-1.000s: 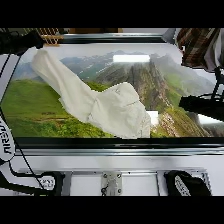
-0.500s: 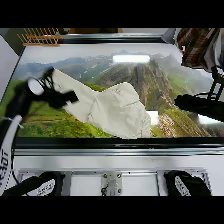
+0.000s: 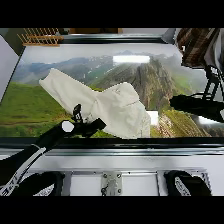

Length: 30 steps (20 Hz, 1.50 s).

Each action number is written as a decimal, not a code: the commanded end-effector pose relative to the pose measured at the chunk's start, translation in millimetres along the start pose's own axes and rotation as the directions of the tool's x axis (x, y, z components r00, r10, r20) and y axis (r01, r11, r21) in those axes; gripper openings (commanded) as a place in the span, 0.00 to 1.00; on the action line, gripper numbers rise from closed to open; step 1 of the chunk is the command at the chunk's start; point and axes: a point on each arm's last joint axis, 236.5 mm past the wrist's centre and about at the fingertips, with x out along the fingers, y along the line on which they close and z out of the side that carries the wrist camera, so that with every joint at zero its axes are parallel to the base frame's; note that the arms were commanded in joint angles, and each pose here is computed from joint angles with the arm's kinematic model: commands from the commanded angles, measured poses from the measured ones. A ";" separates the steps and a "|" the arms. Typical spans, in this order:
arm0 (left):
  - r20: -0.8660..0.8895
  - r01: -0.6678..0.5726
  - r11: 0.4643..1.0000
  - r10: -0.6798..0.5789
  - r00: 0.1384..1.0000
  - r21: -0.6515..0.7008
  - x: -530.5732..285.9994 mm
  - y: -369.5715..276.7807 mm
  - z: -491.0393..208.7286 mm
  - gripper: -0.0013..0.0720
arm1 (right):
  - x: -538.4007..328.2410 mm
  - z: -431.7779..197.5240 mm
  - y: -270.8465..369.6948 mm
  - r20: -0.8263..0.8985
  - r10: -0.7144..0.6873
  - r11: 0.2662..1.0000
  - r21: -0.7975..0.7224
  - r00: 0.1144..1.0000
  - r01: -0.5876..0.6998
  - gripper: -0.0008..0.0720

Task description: Fold the clothes and pants, and hang the long-sleeved shirts on hangers.

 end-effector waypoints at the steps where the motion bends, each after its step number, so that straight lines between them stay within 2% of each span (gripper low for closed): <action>1: -0.028 0.010 1.000 -0.011 1.000 -0.015 25.7 -18.7 -3.2 0.94 | 0.4 -0.6 2.5 -0.002 0.008 1.000 0.001 1.000 -0.008 0.03; 3: -0.043 0.011 1.000 -0.012 0.999 -0.013 37.1 -28.6 5.5 0.93 | 0.4 -0.6 2.7 -0.002 0.009 1.000 0.002 1.000 -0.009 0.03; 5: -0.043 0.006 0.999 -0.008 0.999 -0.032 42.1 -28.0 17.7 0.35 | 0.4 -0.7 2.8 -0.002 0.009 1.000 0.001 1.000 -0.009 0.03; 7: -0.019 -0.003 0.999 0.003 1.000 -0.033 29.7 -18.6 42.8 0.04 | 0.6 -0.6 2.3 -0.002 0.008 1.000 -0.010 1.000 -0.008 0.03; 10: 0.091 -0.083 0.994 0.076 0.993 0.072 -34.3 8.5 103.0 0.03 | 3.4 -1.6 -1.1 -0.011 -0.003 1.000 -0.013 1.000 0.003 0.03; 13: 0.249 -0.231 0.965 0.196 0.949 0.124 -128.3 48.2 157.8 0.03 | 25.9 -6.9 -6.3 -0.059 -0.006 1.000 -0.008 0.998 0.006 0.03; 15: 0.330 -0.280 0.956 0.236 0.914 0.092 -174.9 69.1 175.7 0.03 | 53.4 -4.7 -2.6 -0.063 0.002 1.000 -0.031 0.998 -0.004 0.03; 16: 0.362 -0.281 0.957 0.240 0.901 0.066 -190.9 76.7 180.3 0.03 | 71.2 -3.0 3.1 -0.061 0.014 0.999 -0.036 0.998 -0.016 0.06; 17: 0.384 -0.282 0.958 0.246 0.890 0.041 -200.9 83.7 181.1 0.03 | 89.5 -2.9 10.3 -0.063 0.030 0.999 -0.033 0.998 -0.032 0.34; 18: 0.392 -0.284 0.958 0.252 0.885 0.026 -205.0 88.9 179.5 0.03 | 110.0 -4.5 19.2 -0.074 0.049 0.998 -0.025 0.996 -0.051 0.73; 19: 0.393 -0.287 0.958 0.257 0.883 0.018 -206.4 93.4 177.0 0.03 | 131.7 -9.1 28.2 -0.096 0.066 0.997 -0.023 0.993 -0.069 0.88; 21: 0.385 -0.289 0.957 0.261 0.885 0.016 -204.1 96.7 173.3 0.03 | 175.6 -18.0 42.6 -0.144 0.095 0.995 -0.011 0.985 -0.097 0.88; 25: 0.380 -0.286 0.957 0.247 0.891 0.049 -196.4 87.1 170.9 0.03 | 253.7 -43.5 79.5 -0.264 0.204 0.977 0.117 0.943 -0.179 0.88; 30: 0.369 -0.283 0.957 0.240 0.898 0.068 -191.7 81.4 167.3 0.03 | 308.4 -66.7 109.9 -0.319 0.284 0.952 0.209 0.904 -0.225 0.88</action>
